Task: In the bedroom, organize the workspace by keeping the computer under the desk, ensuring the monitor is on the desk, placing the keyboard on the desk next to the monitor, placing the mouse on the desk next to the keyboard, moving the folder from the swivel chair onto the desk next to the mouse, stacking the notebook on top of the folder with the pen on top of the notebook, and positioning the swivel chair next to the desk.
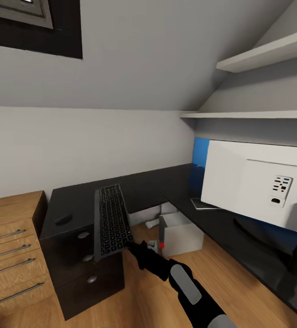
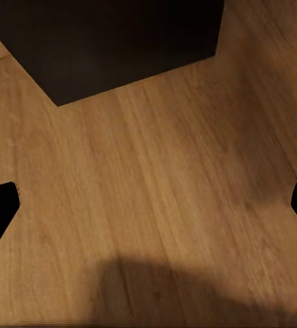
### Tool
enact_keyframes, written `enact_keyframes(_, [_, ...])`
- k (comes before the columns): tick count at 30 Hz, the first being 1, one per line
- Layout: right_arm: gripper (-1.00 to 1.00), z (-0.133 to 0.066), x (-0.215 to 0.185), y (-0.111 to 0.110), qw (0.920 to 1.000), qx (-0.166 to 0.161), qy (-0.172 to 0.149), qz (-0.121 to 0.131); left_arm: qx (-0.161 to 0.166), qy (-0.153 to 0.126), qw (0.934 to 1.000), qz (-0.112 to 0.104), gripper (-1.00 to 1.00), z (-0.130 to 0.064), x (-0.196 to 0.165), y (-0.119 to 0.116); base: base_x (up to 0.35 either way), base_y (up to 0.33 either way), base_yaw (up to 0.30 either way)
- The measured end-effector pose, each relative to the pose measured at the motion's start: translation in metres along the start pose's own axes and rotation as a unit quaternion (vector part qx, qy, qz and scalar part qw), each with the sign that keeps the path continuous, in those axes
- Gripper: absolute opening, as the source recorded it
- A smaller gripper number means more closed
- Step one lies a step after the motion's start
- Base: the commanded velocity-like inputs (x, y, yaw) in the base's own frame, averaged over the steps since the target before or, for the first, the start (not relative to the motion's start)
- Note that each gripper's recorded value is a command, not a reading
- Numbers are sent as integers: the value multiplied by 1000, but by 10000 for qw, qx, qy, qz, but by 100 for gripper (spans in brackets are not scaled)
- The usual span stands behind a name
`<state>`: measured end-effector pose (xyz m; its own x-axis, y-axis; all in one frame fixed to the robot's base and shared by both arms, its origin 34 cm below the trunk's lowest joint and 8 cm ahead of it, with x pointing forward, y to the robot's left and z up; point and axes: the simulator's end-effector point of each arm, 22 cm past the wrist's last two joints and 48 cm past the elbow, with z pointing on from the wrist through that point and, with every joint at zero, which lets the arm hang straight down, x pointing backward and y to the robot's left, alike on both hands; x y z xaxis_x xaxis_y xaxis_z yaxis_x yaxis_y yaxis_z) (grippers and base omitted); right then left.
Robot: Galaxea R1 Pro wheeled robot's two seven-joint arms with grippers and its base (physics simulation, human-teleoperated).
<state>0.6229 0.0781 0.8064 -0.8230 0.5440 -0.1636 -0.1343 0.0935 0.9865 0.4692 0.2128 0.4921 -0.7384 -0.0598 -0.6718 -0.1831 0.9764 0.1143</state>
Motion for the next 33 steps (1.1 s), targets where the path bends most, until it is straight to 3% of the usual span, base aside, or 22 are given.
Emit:
enact_keyframes(7, [-100, -2, 9, 17, 9993, -261, 277, 68, 2, -21, 10000, -4, 100, 0, -2, 0, 0, -14, 127])
enact_keyframes(14, [-100, -8, 9, 60, 9921, -1221, 281, 96, 2, -23, 10000, -4, 100, 0, -2, 0, 0, -1, 9])
enact_keyframes(25, [-100, -9, 10, 61, 9912, -1290, 287, 87, 2, -31, 10000, 0, 100, 0, -2, 0, 1, 2, 0])
enact_keyframes(33, [-100, -16, 2, 54, 9923, -1214, 251, 28, -8, -22, 10000, -21, 100, 0, -2, 1, 191, 102, 0])
